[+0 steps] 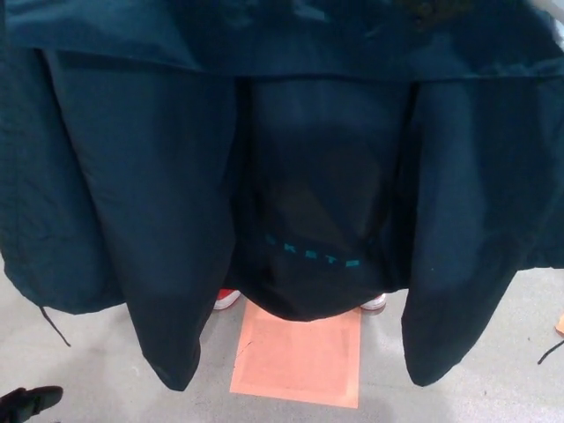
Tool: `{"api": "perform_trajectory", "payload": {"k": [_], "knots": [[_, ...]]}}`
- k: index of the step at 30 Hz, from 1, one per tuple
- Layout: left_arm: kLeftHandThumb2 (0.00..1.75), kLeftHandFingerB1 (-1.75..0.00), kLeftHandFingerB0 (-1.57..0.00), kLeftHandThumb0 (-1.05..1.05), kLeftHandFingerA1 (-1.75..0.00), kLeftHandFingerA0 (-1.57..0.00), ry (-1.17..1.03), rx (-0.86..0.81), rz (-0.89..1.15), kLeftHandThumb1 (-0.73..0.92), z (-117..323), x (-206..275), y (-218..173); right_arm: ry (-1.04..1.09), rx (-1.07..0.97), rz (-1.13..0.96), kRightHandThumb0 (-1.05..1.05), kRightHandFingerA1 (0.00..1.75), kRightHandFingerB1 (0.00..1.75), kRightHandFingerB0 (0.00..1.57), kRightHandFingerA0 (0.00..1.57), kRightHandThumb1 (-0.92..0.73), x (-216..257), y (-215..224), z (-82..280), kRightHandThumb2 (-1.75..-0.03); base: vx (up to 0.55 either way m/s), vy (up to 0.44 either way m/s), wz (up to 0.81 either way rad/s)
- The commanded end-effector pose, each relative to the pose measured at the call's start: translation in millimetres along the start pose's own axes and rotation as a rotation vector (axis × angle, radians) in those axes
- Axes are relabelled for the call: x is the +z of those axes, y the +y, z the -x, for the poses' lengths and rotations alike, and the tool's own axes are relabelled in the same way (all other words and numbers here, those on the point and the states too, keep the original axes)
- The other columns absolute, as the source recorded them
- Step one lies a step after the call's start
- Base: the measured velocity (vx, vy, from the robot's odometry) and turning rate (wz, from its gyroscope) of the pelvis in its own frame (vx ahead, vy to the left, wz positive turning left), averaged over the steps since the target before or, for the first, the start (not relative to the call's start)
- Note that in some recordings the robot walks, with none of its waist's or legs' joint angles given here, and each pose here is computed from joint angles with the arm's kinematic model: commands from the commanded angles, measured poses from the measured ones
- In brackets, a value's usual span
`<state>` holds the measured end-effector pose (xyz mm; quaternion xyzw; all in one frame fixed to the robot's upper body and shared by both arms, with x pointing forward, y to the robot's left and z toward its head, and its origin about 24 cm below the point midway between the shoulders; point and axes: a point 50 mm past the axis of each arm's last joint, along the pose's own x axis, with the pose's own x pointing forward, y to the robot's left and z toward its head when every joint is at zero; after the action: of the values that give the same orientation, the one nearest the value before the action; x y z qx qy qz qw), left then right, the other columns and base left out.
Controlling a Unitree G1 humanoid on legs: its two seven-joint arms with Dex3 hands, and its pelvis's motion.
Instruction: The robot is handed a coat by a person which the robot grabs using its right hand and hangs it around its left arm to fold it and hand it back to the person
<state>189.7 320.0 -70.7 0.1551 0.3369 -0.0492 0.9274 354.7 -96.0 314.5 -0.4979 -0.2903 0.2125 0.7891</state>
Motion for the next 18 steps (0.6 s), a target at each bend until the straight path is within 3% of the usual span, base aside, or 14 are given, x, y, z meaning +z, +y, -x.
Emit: {"api": "perform_trajectory", "payload": {"k": [1, 2, 3, 7, 8, 12, 13, 18], "knots": [[0.67, -0.31, -0.19, -0.64, -0.33, -0.19, -0.066, -0.007, -0.001, 0.9, 3, 9, 7, 0.349, 0.399, -0.139, -0.84, 0.22, 0.17, 0.01, 0.01, -0.6, -29, 24, -31, -1.03, 0.0, 0.0, 0.0], [0.67, -0.31, -0.19, -0.65, -0.32, -0.19, -0.062, -0.005, 0.011, 0.89, 3, 9, 8, 0.359, 0.492, -0.232, -0.86, 0.15, 0.12, 0.0, 0.0, -0.63, -31, 31, -31, -1.01, 0.0, 0.0, 0.0], [1.12, -0.46, 0.0, -0.34, -0.47, 0.0, -0.063, -0.008, 0.004, 0.59, 3, 9, 9, 0.366, 0.563, -0.293, -0.91, 0.1, 0.07, 0.0, 0.0, -0.66, -32, 37, -31, -1.0, 0.0, 0.0, 0.0], [1.11, -0.46, 0.0, -0.35, -0.47, 0.0, -0.064, -0.014, 0.012, 0.57, 3, 9, 9, 0.403, 0.718, -0.3, -0.87, 0.21, 0.14, 0.0, 0.0, -0.62, -34, 47, -28, -1.02, 0.0, 0.0, 0.0], [0.66, -0.31, -0.19, -0.66, -0.33, -0.19, -0.065, -0.013, 0.018, 0.87, 3, 9, 9, 0.422, 0.757, -0.287, -0.98, 0.12, 0.09, 0.08, 0.05, -0.66, -35, 48, -27, -1.04, 0.0, 0.0, 0.0], [0.66, -0.32, -0.19, -0.65, -0.32, -0.18, -0.068, -0.011, 0.039, 0.84, 2, 10, 9, 0.412, 0.859, -0.346, -1.05, 0.0, 0.06, 0.09, 0.01, -0.69, -35, 47, -23, -1.04, 0.0, 0.0, 0.0], [1.11, -0.46, 0.0, -0.34, -0.48, 0.0, -0.07, -0.014, 0.05, 0.59, 1, 13, 10, 0.399, 0.891, -0.369, -1.04, 0.0, 0.05, 0.09, 0.0, -0.67, -35, 43, -21, -1.04, 0.0, 0.0, 0.0], [1.11, -0.47, 0.0, -0.35, -0.48, 0.0, -0.079, -0.025, 0.041, 0.59, 1, 15, 11, 0.407, 0.936, -0.308, -1.05, 0.0, 0.07, 0.1, 0.0, -0.68, -35, 36, -19, -1.05, 0.0, 0.0, 0.0]]}}
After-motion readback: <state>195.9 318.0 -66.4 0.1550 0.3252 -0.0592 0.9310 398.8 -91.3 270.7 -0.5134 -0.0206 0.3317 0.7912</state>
